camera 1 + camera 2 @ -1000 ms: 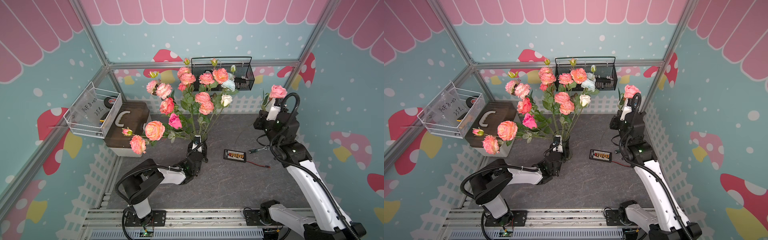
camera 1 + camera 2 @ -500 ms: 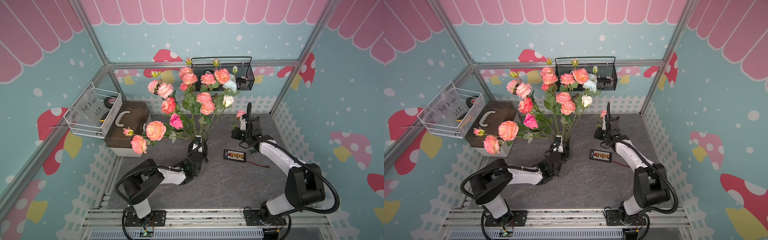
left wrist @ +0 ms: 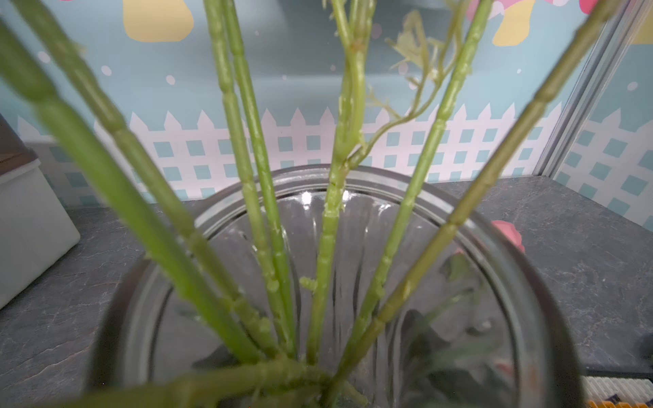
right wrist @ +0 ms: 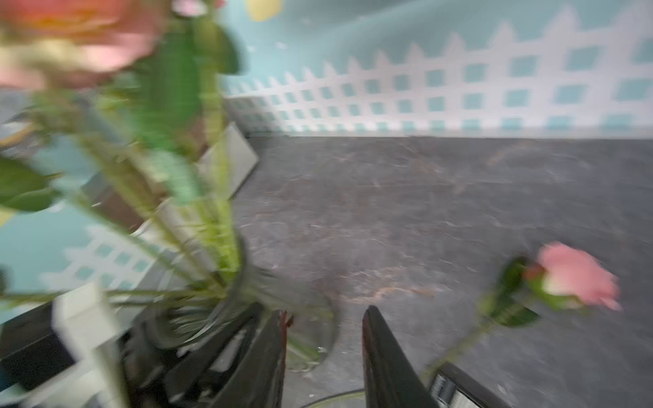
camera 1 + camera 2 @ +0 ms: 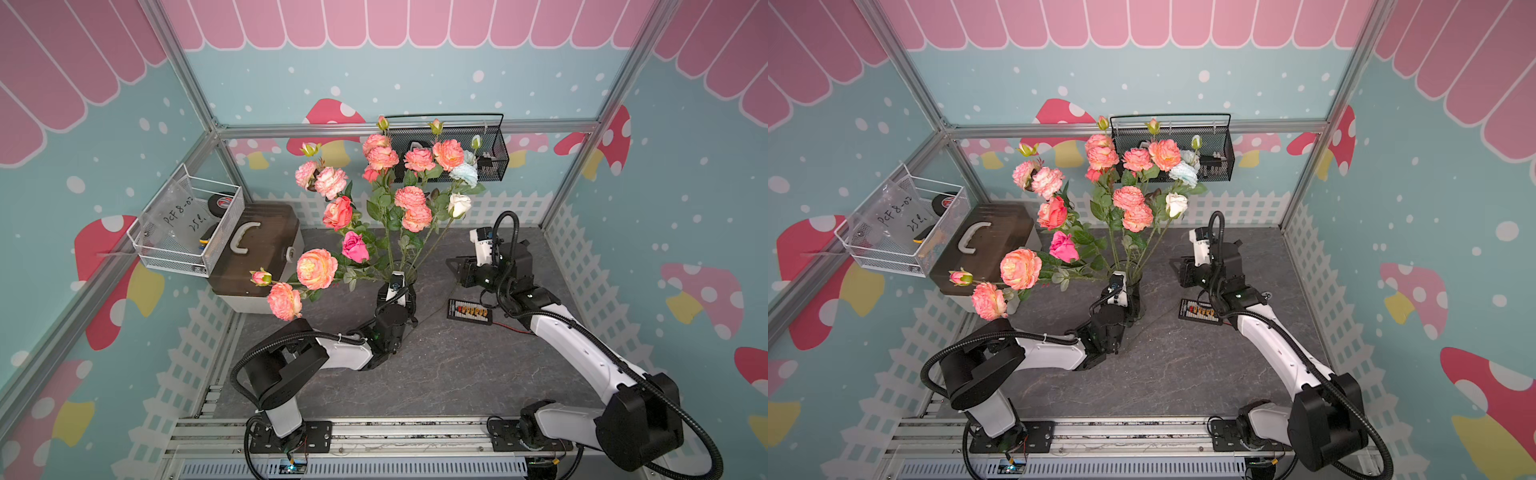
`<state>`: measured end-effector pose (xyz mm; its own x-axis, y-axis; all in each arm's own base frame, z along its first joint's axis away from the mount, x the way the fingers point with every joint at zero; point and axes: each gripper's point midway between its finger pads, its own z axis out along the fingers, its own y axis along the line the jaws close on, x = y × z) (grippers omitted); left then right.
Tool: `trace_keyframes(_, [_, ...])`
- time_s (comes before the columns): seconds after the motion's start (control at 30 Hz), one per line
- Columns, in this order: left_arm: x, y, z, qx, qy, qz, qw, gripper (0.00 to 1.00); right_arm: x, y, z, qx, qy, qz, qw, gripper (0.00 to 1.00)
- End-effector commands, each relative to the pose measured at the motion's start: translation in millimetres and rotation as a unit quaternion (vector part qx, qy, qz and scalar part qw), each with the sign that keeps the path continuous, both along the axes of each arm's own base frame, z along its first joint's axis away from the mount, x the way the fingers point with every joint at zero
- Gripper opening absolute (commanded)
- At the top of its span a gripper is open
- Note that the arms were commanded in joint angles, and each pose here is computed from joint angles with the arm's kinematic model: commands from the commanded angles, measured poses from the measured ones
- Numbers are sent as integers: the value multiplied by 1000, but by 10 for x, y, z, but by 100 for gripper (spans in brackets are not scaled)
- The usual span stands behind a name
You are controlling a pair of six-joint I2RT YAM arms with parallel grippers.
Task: Pick out pink flowers from the vase
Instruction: Place the flower at the center of the board, then pick up the flower from the vase.
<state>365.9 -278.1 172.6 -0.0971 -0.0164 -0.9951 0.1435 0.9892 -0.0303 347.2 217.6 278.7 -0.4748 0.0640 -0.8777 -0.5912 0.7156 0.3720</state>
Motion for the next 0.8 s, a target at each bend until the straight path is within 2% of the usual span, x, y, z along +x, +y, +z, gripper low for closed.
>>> trace_keyframes(0.0, [-94, -69, -472, 64, 58, -27, 996, 0, -534, 506, 267, -11, -72, 157, 985, 34])
trace_keyframes(0.1, [-102, -64, -475, 66, 58, -27, 996, 0, -685, 760, 470, -2, -92, 201, 975, 35])
trace_keyframes(0.27, [-126, -110, -484, 72, 55, -35, 995, 0, -643, 1093, 608, -26, -117, 239, 964, 37])
trace_keyframes(0.47, [-126, -108, -487, 70, 54, -32, 996, 0, -699, 1418, 421, -70, -93, 295, 948, 40])
trace_keyframes(0.77, [-113, -131, -493, 66, 53, -33, 996, 0, -654, 1595, 294, -89, -91, 297, 946, 39])
